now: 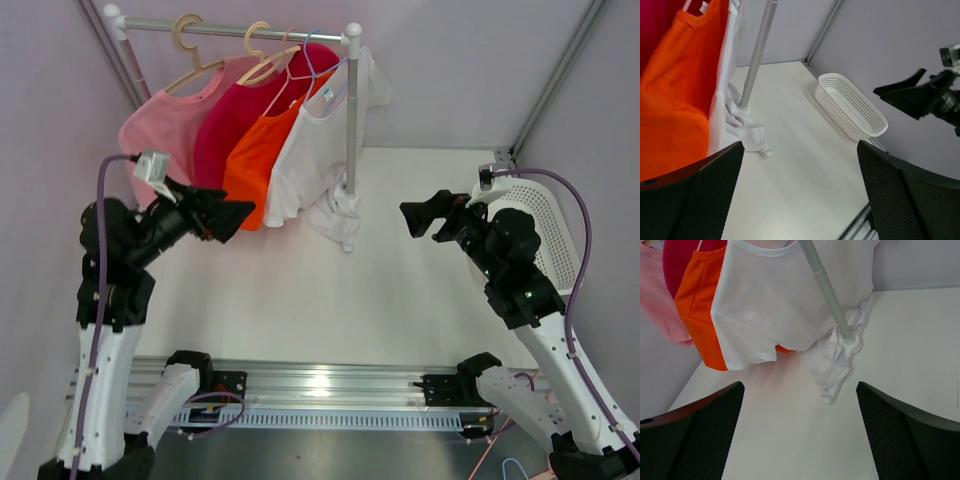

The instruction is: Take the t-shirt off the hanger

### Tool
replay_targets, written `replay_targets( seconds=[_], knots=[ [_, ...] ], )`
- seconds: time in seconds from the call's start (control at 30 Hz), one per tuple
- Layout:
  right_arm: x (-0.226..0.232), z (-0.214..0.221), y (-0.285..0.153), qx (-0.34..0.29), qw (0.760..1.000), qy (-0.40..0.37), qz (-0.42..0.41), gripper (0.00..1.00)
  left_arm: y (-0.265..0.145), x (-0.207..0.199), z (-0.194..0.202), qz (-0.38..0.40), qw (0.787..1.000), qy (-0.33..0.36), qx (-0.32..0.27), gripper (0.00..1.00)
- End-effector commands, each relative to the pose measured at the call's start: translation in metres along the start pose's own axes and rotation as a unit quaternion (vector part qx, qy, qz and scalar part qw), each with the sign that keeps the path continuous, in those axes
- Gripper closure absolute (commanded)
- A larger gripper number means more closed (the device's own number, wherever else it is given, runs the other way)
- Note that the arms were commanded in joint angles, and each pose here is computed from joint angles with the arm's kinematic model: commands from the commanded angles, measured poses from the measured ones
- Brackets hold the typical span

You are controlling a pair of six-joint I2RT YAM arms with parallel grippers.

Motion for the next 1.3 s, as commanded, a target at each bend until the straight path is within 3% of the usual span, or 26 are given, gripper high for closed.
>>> replay_targets(
  seconds=[0.0,0.13,0.17,0.3,0.33,0.4,0.43,0.53,0.67,1.03,1.17,1.27],
  knots=[
    [0.004,-0.009,-0.003,-0.033,0.999,-0.014,-0.019,0.01,0.031,0.02,-0.024,-0.014,0.999,0.031,0.003,0.01],
    [0.0,-0.011,-0.006,-0.046,0.999,-0.026,-0.008,0.01,0.073,0.052,-0.051,-0.087,0.995,0.048,0.021,0.01],
    [0.0,-0.011,-0.006,-0.045,0.999,-0.029,-0.011,0.0,0.086,0.063,-0.035,-0.096,0.993,0.037,0.051,0.0],
    [0.005,-0.008,-0.009,-0.042,0.997,-0.045,-0.037,0.0,0.133,0.076,-0.044,-0.108,0.989,0.047,0.086,0.01],
    [0.006,-0.009,-0.012,-0.047,0.997,-0.047,-0.041,0.01,0.138,0.066,-0.069,-0.101,0.991,0.07,0.06,0.01],
    [0.003,-0.007,-0.011,-0.048,0.997,-0.047,-0.038,0.01,0.167,0.079,-0.051,-0.102,0.987,0.071,0.098,0.0],
    [0.003,-0.007,-0.012,-0.048,0.997,-0.047,-0.038,0.0,0.171,0.07,-0.077,-0.092,0.989,0.092,0.069,0.01],
    [0.007,-0.005,-0.012,-0.037,0.996,-0.054,-0.057,0.01,0.202,0.073,-0.068,-0.054,0.99,0.1,0.088,0.01],
    [0.012,-0.002,-0.01,-0.025,0.995,-0.053,-0.076,0.01,0.227,0.085,-0.067,-0.06,0.989,0.108,0.085,0.03],
    [0.014,-0.004,-0.011,-0.027,0.994,-0.063,-0.081,0.01,0.268,0.082,-0.067,-0.031,0.989,0.135,0.047,0.05],
    [0.014,-0.004,-0.012,-0.029,0.994,-0.065,-0.085,0.01,0.285,0.081,-0.057,-0.002,0.988,0.15,0.027,0.11],
    [0.018,-0.004,-0.016,-0.031,0.992,-0.068,-0.102,0.0,0.296,0.082,-0.061,-0.016,0.987,0.163,0.004,0.08]
  ],
)
Point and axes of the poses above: each gripper's point midway between its finger pads, its own y axis out along the fingers, its own x axis along the line the jaws close on, z = x × y, the point moved 5 cm from there along -y, back along the fingers, and after that the axes turned 13 degrees about y, right-handed, at the moved point
